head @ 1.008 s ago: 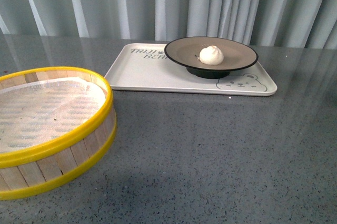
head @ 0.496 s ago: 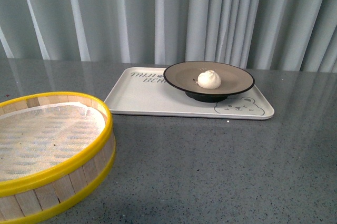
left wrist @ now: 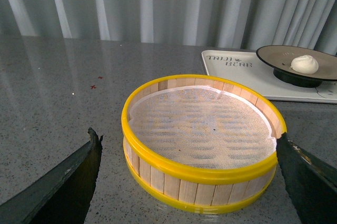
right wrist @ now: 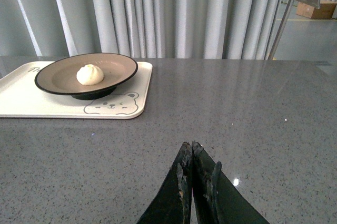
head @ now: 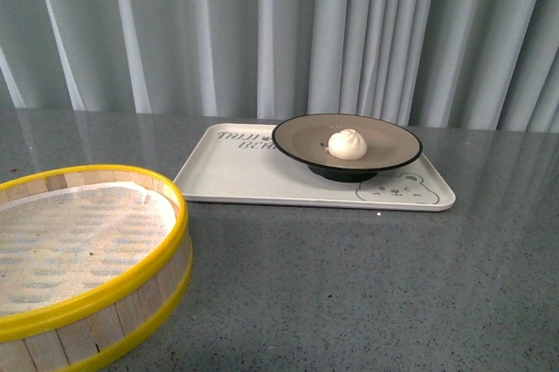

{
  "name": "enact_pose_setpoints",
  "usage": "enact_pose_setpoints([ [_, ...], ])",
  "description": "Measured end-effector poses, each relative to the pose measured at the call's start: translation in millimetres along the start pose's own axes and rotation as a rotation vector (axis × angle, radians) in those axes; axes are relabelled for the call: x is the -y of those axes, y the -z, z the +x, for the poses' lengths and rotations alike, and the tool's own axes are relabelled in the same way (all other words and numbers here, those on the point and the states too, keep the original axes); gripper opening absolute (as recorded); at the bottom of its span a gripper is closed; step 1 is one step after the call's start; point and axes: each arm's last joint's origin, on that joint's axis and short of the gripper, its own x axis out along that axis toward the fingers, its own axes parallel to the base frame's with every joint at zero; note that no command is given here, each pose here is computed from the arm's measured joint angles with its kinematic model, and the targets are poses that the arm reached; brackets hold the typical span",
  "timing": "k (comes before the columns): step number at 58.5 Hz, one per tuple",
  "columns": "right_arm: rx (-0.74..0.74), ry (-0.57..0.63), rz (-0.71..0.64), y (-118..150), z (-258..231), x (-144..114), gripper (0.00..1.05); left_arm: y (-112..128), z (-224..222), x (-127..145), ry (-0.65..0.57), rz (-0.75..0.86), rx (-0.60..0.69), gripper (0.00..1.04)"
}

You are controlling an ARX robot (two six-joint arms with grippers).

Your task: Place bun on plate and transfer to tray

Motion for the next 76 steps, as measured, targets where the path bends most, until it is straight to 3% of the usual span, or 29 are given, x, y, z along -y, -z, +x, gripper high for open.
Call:
enact_pose_setpoints([
  [26, 0.008, -0.012, -0.003, 13, -14, -21, 0.02, 0, 0, 0, 0.000, 0.000, 0.000, 0.98],
  [76, 0.011, -0.007, -0.003, 21, -36, -21, 0.02, 0, 0, 0, 0.000, 0.000, 0.000, 0.98],
])
